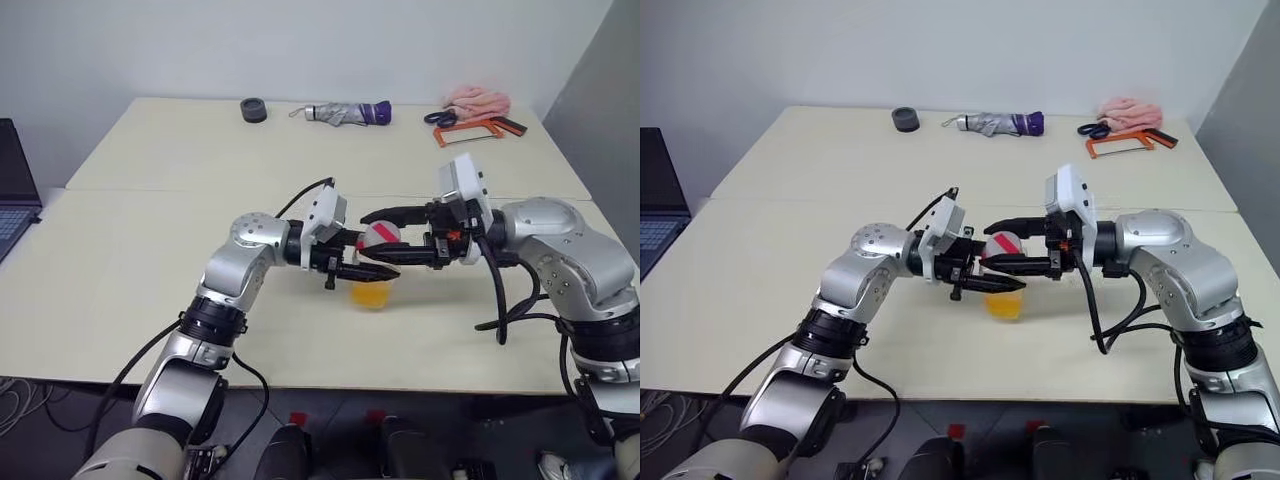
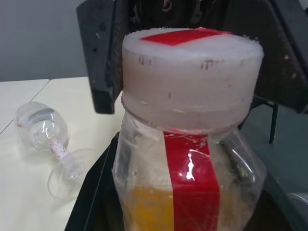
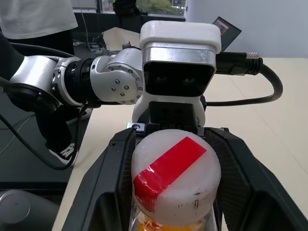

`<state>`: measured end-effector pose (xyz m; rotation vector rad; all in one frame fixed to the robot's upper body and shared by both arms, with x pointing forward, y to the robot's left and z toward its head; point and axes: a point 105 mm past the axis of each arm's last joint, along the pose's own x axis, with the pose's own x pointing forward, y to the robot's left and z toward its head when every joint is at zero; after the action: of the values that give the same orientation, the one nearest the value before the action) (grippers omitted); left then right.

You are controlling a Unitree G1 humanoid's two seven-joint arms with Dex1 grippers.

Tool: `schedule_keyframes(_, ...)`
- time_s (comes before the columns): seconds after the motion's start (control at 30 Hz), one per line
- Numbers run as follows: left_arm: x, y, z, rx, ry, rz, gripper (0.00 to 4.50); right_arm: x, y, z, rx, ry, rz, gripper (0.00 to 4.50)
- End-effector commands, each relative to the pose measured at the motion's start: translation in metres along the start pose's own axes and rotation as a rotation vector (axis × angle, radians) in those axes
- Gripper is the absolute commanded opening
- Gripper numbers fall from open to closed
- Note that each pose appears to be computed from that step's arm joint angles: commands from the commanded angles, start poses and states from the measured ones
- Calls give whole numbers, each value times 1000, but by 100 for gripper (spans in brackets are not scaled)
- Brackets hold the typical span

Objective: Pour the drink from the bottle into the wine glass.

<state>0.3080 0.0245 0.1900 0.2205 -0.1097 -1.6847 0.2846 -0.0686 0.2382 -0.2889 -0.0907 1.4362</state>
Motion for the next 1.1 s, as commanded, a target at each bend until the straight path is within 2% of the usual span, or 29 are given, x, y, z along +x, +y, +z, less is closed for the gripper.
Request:
schedule_keyframes(0.03,-4,8,12,29,-31,46,182,-18,-10,8,-46,-39,-195,229)
schedule_keyframes(0.17,2,13,9,30,-37,86,181,-27,1,29,-70,-145,-402,359)
schedule_keyframes(0.33,10,23,7,47,-35,127,181,-18,16,27,-10,-172,-574,359)
schedule_keyframes(0.57,22,31,5,51,-37,126,181,-3,15,16,-3,-139,-847,359)
schedule_keyframes(0.73,29,32,4,53,-38,89,181,-4,14,5,-20,-96,-970,359)
schedule_keyframes(0.97,33,33,4,58,-31,60,181,-7,14,1,42,-149,-1068,359)
schedule_keyframes(1.03,32,34,4,59,-31,58,181,-7,13,4,33,-165,-1079,321)
schedule_keyframes(1.1,32,34,3,61,-29,55,181,-7,13,6,34,-186,-1084,263)
